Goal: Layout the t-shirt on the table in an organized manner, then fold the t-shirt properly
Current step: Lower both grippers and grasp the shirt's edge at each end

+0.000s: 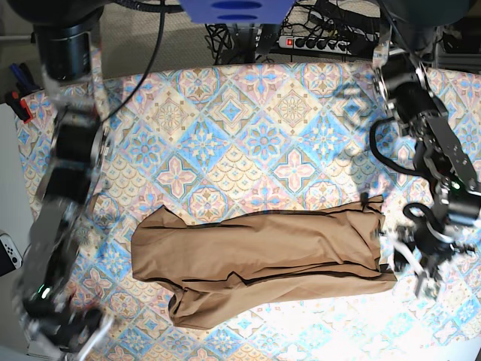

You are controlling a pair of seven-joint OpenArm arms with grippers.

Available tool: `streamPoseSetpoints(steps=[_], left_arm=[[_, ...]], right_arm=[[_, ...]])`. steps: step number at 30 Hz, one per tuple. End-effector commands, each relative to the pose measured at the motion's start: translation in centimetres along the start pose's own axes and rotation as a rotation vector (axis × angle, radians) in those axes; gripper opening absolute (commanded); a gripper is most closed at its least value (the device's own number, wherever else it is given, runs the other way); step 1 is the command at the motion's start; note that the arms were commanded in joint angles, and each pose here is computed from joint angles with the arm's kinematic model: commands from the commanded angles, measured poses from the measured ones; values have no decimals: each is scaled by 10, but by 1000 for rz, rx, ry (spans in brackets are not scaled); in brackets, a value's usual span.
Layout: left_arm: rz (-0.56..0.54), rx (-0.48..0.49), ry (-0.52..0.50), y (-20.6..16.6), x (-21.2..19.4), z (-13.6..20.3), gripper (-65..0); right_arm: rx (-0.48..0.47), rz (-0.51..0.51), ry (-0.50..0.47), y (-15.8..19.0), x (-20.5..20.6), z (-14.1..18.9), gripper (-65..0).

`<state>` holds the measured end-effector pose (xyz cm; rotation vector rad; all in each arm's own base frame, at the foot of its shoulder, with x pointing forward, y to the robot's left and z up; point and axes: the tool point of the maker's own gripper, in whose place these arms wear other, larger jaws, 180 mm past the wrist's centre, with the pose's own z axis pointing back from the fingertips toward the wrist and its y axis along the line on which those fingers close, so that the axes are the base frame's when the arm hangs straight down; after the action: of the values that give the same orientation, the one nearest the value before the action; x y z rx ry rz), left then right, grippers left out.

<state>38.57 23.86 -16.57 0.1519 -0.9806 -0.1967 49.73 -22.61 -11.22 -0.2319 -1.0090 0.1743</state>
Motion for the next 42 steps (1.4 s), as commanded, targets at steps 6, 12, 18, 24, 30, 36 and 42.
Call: streamPoseSetpoints(steps=[6,12,18,24,30,36,42], left_arm=[[-7,2,24,0,-14,1,-425],[-9,-6,59,-4,-29,-1,-425],[-21,6,78,1,-35,0,-425],[-65,10,101,4,-43,1,-425],[-111,28,124,15,-56,5,-425],[-122,34,127,18,-56,5,-425],[-143,51,150,26,-62,8,-425]], right_arm=[[36,-1,-28,27,-23,4,-267],[166,-286,3,34,-70,-4,-268],[303,-665,44,18,-134,-17,-268],[364,-805,185,40,-201,-33,-268],[390,-874,234,68,-232,-46,-268],[427,-890,283,99,-250,-64,-268],[452,-923,314,127,-265,-78,-268]])
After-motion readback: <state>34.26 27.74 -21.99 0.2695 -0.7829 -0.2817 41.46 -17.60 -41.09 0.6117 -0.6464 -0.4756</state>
